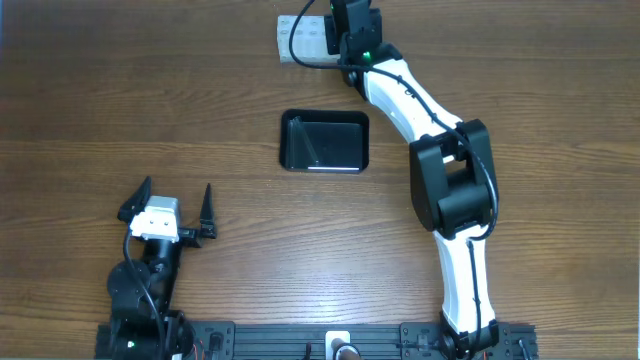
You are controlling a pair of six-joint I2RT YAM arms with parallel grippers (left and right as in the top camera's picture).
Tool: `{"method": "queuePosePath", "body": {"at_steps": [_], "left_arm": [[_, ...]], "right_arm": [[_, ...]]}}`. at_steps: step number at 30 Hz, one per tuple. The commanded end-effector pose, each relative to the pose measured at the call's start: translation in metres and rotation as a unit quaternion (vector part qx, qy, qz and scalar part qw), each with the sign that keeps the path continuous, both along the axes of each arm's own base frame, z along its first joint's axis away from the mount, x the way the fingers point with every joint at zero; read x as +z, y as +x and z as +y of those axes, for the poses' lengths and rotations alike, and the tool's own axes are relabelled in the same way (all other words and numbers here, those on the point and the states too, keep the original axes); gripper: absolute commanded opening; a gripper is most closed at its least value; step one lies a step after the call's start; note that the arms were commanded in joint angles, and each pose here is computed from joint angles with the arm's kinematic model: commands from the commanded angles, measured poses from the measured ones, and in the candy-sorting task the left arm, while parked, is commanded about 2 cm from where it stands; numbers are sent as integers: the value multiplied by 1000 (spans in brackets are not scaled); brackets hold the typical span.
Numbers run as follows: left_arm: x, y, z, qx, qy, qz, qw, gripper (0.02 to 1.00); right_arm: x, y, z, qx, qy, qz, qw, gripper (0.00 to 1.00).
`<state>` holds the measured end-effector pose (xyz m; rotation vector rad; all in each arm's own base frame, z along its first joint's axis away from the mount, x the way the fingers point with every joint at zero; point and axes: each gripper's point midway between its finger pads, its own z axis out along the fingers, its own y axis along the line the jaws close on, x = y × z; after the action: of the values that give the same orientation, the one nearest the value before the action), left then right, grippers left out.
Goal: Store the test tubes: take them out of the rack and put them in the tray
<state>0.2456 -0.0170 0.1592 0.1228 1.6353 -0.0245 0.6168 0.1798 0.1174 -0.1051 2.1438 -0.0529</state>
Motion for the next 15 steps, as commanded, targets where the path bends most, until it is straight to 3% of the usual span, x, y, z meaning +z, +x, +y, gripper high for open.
{"method": "queuePosePath", "body": {"at_steps": [1, 15], "left_arm": [[-1, 0, 0, 0, 3, -1, 1000, 998], [-1, 0, 0, 0, 3, 0, 1000, 1000]], "right_arm": [[-8, 2, -8, -21, 7, 4, 1000, 544], [-9, 1, -8, -25, 15, 7, 1000, 165]]}}
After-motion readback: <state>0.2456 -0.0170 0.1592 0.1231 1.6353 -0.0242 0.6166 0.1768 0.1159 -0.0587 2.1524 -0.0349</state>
